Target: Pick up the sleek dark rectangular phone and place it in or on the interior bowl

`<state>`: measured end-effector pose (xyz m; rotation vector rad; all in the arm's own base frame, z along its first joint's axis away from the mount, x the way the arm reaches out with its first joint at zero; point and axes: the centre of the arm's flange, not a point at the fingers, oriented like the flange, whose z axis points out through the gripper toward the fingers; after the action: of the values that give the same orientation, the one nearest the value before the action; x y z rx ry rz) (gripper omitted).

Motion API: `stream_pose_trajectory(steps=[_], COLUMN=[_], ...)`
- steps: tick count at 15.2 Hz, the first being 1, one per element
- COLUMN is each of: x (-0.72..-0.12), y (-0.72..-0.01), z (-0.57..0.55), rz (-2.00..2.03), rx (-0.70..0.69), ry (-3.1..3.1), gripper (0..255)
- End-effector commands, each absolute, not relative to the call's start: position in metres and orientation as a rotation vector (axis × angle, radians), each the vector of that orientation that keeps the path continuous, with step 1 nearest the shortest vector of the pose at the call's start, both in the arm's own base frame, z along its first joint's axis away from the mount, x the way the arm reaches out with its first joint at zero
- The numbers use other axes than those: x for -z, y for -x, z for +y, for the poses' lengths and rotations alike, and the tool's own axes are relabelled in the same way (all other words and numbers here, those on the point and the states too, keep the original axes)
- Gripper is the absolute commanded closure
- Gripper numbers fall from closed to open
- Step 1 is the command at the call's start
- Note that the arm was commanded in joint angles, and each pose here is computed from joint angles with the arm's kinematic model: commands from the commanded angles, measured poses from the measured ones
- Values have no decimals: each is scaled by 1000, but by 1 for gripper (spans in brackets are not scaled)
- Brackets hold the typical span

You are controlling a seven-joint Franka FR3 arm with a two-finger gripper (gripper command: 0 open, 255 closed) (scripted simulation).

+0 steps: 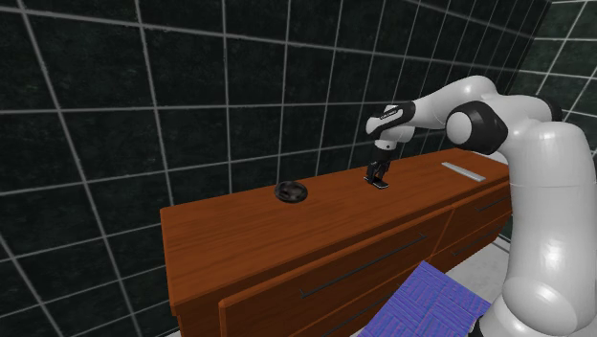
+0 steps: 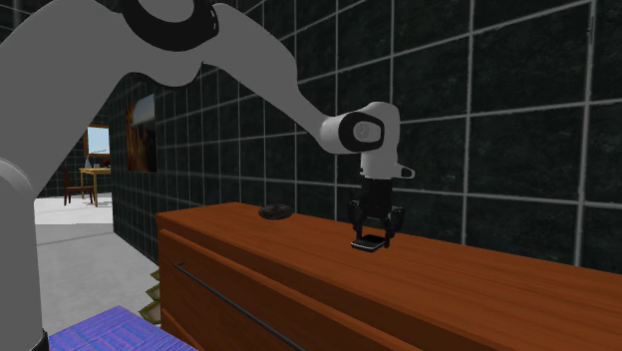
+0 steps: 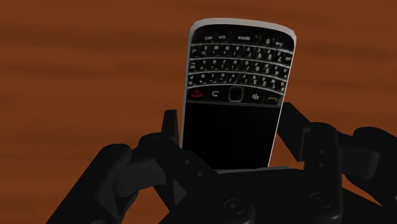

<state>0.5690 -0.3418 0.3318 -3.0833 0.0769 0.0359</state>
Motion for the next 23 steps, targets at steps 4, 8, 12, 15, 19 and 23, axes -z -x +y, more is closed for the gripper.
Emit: stream_pose_trajectory(steps=[4,8,12,15,19,23], x=[-341,-362,-383,-399,-420,-441], y=[-570,-570,-570,-570,-570,-570], z=[-341,-341,-341,-341,-341,-341], rz=[77,77,77,77,77,77], rx=[-39,-39,-39,-39,-39,-39], ry=[3082,3082,3082,3082,3082,3082], gripper=[255,255,255,255,255,255])
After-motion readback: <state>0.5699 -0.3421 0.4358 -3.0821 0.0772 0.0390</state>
